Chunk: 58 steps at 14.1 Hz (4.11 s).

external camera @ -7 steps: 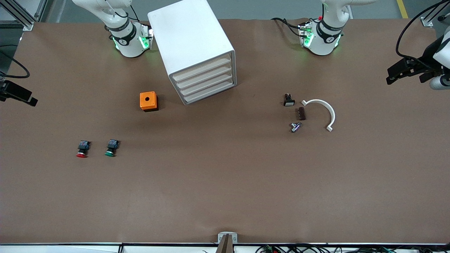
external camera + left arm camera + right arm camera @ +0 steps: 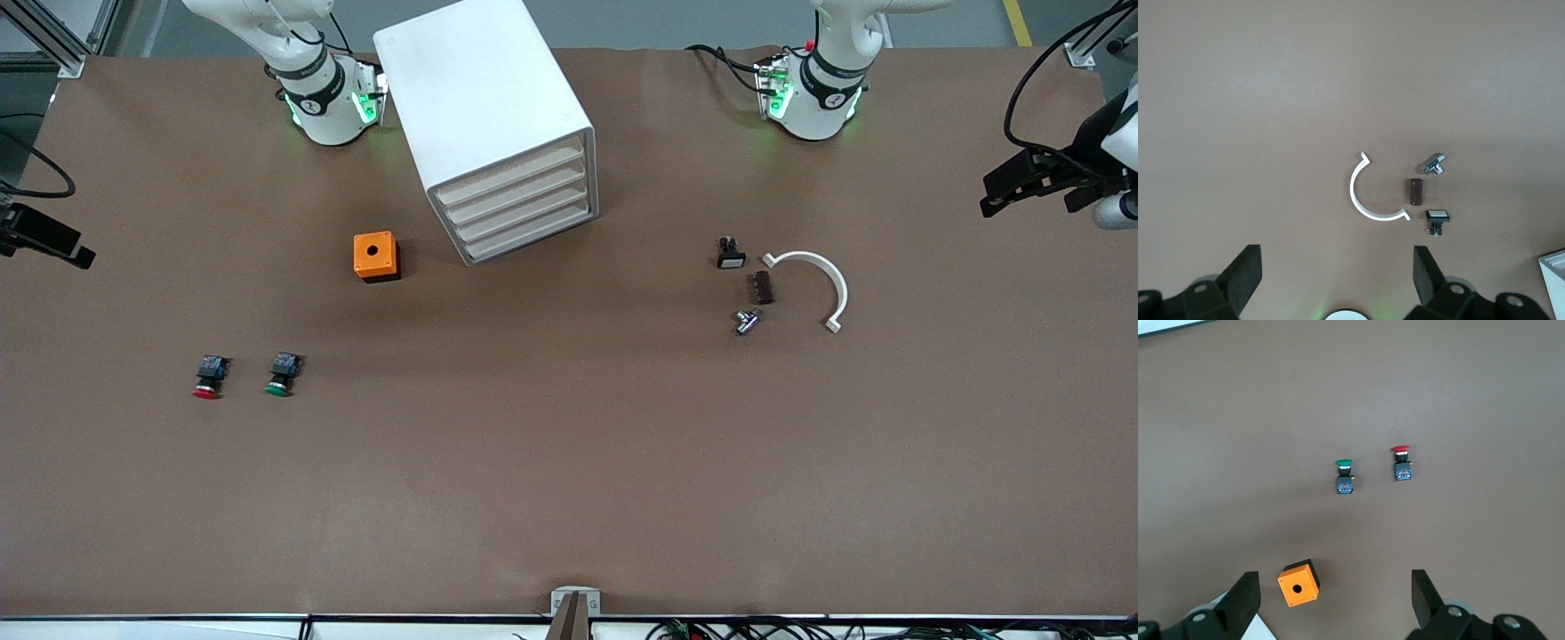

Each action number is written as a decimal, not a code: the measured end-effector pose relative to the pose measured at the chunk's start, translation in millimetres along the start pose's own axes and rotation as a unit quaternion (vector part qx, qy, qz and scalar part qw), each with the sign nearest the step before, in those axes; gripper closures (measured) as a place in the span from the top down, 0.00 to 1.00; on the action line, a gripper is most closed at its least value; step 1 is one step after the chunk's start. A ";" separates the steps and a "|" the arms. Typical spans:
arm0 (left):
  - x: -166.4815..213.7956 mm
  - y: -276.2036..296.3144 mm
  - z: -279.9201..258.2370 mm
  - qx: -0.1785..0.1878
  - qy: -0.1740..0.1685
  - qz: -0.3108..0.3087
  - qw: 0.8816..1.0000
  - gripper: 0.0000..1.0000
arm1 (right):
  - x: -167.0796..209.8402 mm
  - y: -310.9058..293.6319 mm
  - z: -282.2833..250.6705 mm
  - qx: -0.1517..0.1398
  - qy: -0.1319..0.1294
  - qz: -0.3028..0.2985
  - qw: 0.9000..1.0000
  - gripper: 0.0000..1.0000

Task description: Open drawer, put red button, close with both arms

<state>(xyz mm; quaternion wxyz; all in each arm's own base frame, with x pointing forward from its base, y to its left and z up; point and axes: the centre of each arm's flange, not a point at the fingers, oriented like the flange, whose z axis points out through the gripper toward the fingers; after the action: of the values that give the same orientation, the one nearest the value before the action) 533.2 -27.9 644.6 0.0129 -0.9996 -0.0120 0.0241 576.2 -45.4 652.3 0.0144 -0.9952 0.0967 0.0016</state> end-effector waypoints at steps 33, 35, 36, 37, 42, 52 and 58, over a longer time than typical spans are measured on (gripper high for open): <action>-35.6 331.0 389.2 -0.553 -0.286 0.229 0.748 1.00 | 53.8 113.1 420.9 -0.029 -0.014 0.000 0.999 1.00; -62.5 352.0 414.6 -0.576 -0.279 0.232 0.733 1.00 | 53.1 115.5 433.8 -0.029 -0.017 0.001 0.999 1.00; -72.7 363.8 423.1 -0.583 -0.278 0.230 0.728 1.00 | 52.0 118.9 439.6 -0.029 -0.021 0.003 0.999 1.00; -82.1 376.2 431.1 -0.590 -0.275 0.228 0.724 1.00 | 51.1 122.3 444.3 -0.029 -0.024 0.006 0.999 1.00; -128.5 432.5 467.5 -0.621 -0.252 0.214 0.711 1.00 | 47.7 126.3 460.2 -0.029 -0.035 0.009 0.999 1.00; -143.2 460.8 465.1 -0.626 -0.230 0.205 0.716 0.40 | 46.1 123.8 468.8 -0.028 -0.041 0.006 0.999 0.62; -140.5 460.7 471.2 -0.628 -0.220 0.210 0.717 0.14 | 46.2 122.4 469.7 -0.027 -0.042 0.004 0.999 0.41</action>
<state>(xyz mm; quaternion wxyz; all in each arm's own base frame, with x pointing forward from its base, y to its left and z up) 380.9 -480.0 168.8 -0.6259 -0.7217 0.1831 0.2322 597.7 -160.8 179.1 -0.0084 -0.9939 0.0999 0.0457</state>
